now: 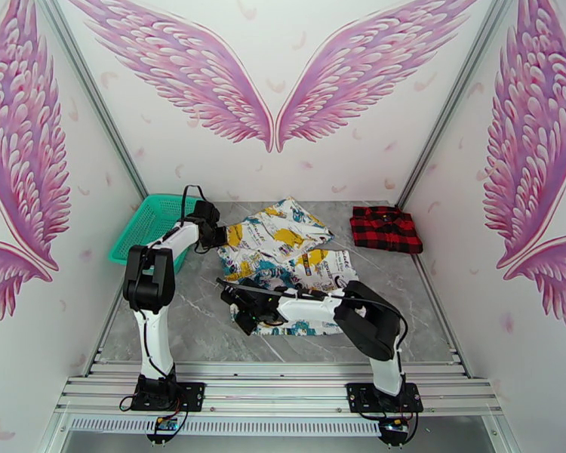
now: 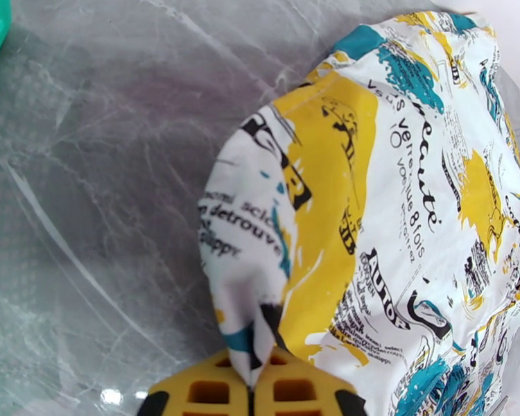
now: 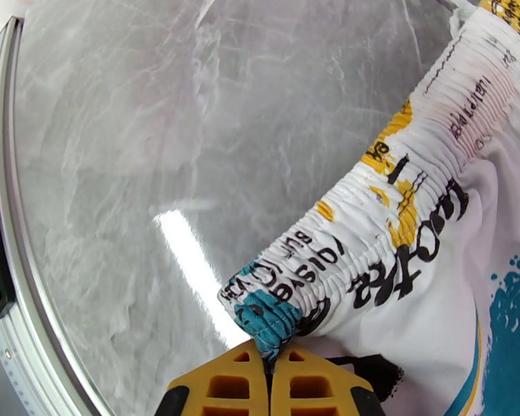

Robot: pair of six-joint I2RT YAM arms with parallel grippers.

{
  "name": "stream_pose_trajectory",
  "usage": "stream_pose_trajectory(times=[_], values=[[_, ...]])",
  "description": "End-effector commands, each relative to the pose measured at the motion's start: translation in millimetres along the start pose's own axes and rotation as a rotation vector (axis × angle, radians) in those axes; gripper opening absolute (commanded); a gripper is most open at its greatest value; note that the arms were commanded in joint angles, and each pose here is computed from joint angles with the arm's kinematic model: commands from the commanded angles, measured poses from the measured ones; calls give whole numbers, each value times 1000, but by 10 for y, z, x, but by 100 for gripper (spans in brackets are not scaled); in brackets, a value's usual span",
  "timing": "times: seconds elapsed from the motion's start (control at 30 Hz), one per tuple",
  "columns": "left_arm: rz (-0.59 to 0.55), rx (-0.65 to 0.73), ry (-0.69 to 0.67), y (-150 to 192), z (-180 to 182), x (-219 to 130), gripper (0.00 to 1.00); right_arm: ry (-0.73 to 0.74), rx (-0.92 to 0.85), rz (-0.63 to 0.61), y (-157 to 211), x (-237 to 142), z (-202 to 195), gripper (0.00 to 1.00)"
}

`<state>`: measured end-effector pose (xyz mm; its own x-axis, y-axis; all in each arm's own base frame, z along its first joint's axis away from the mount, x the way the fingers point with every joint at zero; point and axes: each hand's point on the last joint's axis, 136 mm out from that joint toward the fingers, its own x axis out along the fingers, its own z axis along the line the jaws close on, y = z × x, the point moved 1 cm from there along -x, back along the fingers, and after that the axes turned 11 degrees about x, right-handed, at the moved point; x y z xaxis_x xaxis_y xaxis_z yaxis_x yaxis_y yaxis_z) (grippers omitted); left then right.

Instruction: Fold and stack the mixed laundry pile

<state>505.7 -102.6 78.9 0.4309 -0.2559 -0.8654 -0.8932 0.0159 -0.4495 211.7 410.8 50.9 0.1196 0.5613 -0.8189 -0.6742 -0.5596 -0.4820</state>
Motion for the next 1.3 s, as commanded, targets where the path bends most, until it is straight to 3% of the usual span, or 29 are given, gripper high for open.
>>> stream_pose_trajectory(times=[0.0,0.07,0.17,0.2,0.23,0.27,0.33,0.53,0.7,0.93,1.13,1.27], values=[[3,31,-62,-88,81,-80,0,-80,-30,-12,49,-178,157,0],[23,40,-78,-65,117,-30,6,-93,-42,6,114,-155,170,0],[51,42,-102,-23,178,72,29,-127,-41,36,193,-126,202,0],[59,45,-103,-5,178,87,42,-127,-39,39,204,-128,201,7],[56,46,-107,-4,176,75,53,-120,-37,36,199,-138,193,20],[48,51,-111,-9,163,47,61,-115,-40,32,195,-156,192,29],[28,62,-119,-42,137,-39,68,-110,-40,12,139,-220,197,39],[-40,106,-136,-80,-23,-509,73,-102,29,-40,8,-573,134,47],[-88,115,-120,184,-203,-819,75,63,228,-56,39,-951,-421,52],[1,91,-109,1130,-374,-791,71,298,587,-38,502,-1407,-1439,49],[80,83,-38,2022,-677,-893,70,340,770,-41,701,-1652,-1858,50],[161,92,-71,2511,-747,-844,70,376,911,-20,890,-1669,-2160,48]])
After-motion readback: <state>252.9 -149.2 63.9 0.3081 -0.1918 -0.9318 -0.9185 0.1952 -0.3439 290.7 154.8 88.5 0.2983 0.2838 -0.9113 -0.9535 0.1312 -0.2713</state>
